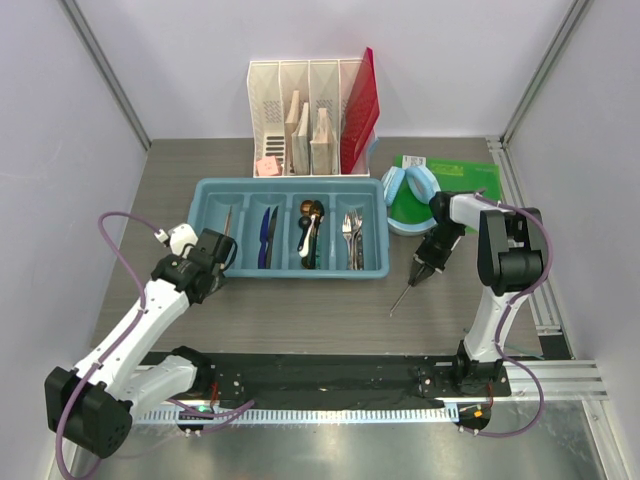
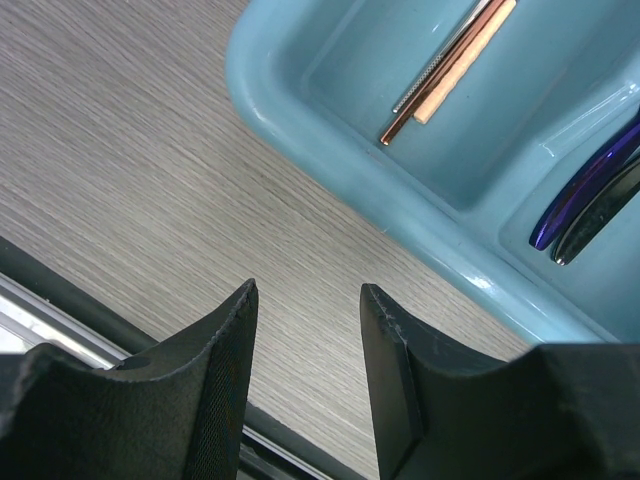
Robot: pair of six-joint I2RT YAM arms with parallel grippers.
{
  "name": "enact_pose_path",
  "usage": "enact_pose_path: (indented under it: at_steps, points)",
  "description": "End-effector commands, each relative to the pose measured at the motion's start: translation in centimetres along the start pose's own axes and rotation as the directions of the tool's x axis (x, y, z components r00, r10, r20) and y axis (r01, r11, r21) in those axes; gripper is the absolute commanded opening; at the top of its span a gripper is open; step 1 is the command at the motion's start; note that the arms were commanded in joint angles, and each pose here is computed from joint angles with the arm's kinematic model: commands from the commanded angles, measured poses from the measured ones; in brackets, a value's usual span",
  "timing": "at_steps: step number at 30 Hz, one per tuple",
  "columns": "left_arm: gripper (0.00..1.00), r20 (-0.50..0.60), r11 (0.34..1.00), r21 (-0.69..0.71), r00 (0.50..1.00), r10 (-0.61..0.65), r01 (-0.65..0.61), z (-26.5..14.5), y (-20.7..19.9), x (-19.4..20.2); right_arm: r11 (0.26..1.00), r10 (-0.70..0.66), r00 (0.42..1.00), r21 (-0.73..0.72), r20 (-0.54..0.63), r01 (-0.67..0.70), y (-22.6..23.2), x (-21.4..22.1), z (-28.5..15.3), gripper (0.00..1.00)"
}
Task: Sort the eating utensils into containers
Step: Pick up the chopstick from the center of the board.
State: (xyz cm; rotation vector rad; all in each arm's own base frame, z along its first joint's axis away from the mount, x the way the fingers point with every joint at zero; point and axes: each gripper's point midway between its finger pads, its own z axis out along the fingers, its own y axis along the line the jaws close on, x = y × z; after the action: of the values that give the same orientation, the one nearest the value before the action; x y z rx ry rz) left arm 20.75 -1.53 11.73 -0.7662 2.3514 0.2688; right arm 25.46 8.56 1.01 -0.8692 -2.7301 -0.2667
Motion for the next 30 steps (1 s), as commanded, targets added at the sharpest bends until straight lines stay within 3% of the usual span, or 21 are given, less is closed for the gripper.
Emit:
enact_pose_path:
  at_steps: [1, 10, 30]
  points:
    - [0.46, 0.047, 1.0, 0.02, 0.999, -0.023, 0.022, -0.5, -0.7, -1.7, 0.999, -0.025, 0.997, 0.049, 0.075, 0.021, -0.4, -1.7, 2.5, 0.03]
    - [0.46, 0.057, 0.999, 0.024, 0.998, -0.034, 0.033, -0.7, -0.1, -1.6, 0.998, -0.062, 0.993, 0.022, 0.099, 0.06, 0.0, -0.4, 0.3, 0.01]
    - [0.48, 0.088, 0.999, 0.015, 0.995, -0.05, 0.049, -1.2, -0.1, -2.7, 0.979, -0.192, 0.958, -0.018, 0.211, 0.201, 0.0, 4.6, -9.3, 0.01]
